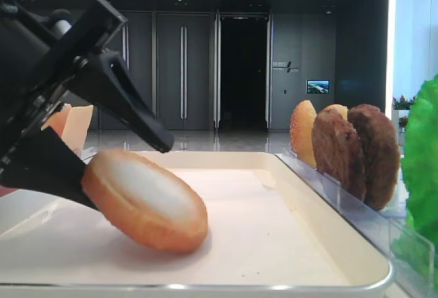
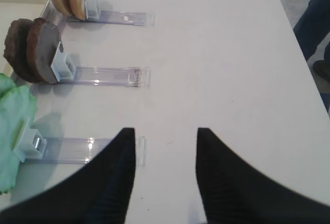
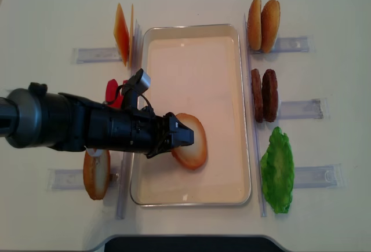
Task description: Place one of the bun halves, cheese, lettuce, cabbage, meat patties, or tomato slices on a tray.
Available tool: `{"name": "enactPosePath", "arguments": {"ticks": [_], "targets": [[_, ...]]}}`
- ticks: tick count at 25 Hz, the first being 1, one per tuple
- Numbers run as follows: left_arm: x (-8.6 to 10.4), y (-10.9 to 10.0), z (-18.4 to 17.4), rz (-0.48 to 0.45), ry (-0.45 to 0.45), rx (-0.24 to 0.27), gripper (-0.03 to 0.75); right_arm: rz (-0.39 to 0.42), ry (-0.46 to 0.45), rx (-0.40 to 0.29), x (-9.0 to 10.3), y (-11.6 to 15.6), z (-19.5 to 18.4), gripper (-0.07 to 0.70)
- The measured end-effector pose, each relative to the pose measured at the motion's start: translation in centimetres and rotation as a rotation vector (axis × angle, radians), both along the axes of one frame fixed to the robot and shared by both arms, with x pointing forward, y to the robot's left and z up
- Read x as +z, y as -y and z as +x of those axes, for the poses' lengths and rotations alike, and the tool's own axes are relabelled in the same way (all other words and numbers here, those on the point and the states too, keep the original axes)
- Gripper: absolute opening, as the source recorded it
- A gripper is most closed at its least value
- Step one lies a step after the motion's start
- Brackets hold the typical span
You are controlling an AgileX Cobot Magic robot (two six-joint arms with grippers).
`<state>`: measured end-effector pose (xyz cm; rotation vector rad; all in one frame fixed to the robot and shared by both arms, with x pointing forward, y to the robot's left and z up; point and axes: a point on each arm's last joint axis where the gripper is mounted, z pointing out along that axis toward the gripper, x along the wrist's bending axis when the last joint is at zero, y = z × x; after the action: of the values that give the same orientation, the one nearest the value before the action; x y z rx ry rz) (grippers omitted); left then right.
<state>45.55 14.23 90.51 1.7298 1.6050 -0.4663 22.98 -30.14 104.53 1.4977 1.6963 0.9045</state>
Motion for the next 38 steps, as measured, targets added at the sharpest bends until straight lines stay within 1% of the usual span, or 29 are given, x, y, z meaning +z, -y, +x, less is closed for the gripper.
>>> {"name": "enactPosePath", "arguments": {"ticks": [3, 5, 8, 10, 13, 15, 18, 20, 25, 30, 33, 37, 38], "targets": [[0.0, 0.0, 0.0, -0.007, -0.013, 0.009, 0.546, 0.000, 0.000, 0.000, 0.0, 0.0, 0.0, 0.302], [0.0, 0.1, 0.0, -0.013, -0.023, 0.015, 0.563, 0.000, 0.000, 0.000, 0.0, 0.0, 0.0, 0.302], [0.3, 0.0, -0.1, -0.022, -0.034, 0.032, 0.573, 0.000, 0.000, 0.000, 0.0, 0.0, 0.0, 0.302], [0.8, 0.0, -0.1, -0.029, -0.026, 0.040, 0.573, 0.001, 0.000, 0.001, 0.0, 0.0, 0.0, 0.302], [1.6, -0.3, -0.3, -0.007, -0.028, 0.060, 0.575, 0.001, 0.000, 0.001, 0.0, 0.0, 0.0, 0.302], [1.8, -0.5, -0.5, 0.013, -0.048, 0.066, 0.575, 0.001, 0.000, 0.001, 0.0, 0.0, 0.0, 0.302], [2.1, -0.8, -0.9, 0.038, -0.068, 0.055, 0.575, 0.001, 0.000, 0.001, 0.0, 0.0, 0.0, 0.302], [2.6, -0.9, -1.1, 0.045, -0.065, 0.056, 0.575, 0.001, 0.000, 0.001, 0.0, 0.0, 0.0, 0.302], [4.3, -1.6, -1.5, 0.061, -0.025, 0.081, 0.575, 0.001, 0.000, 0.001, 0.0, 0.0, 0.0, 0.302], [5.8, -3.1, -1.8, 0.097, 0.000, 0.111, 0.575, 0.001, 0.000, 0.001, 0.0, 0.0, 0.0, 0.302], [7.0, -3.7, -2.3, 0.118, 0.033, 0.112, 0.575, 0.001, 0.000, 0.001, 0.0, 0.0, 0.0, 0.302], [9.6, -4.2, -2.9, 0.144, 0.083, 0.090, 0.575, 0.001, 0.000, 0.001, 0.0, 0.0, 0.0, 0.302], [10.3, -4.3, -3.0, 0.157, 0.097, 0.076, 0.575, 0.001, 0.000, 0.001, 0.0, 0.0, 0.0, 0.302]]}}
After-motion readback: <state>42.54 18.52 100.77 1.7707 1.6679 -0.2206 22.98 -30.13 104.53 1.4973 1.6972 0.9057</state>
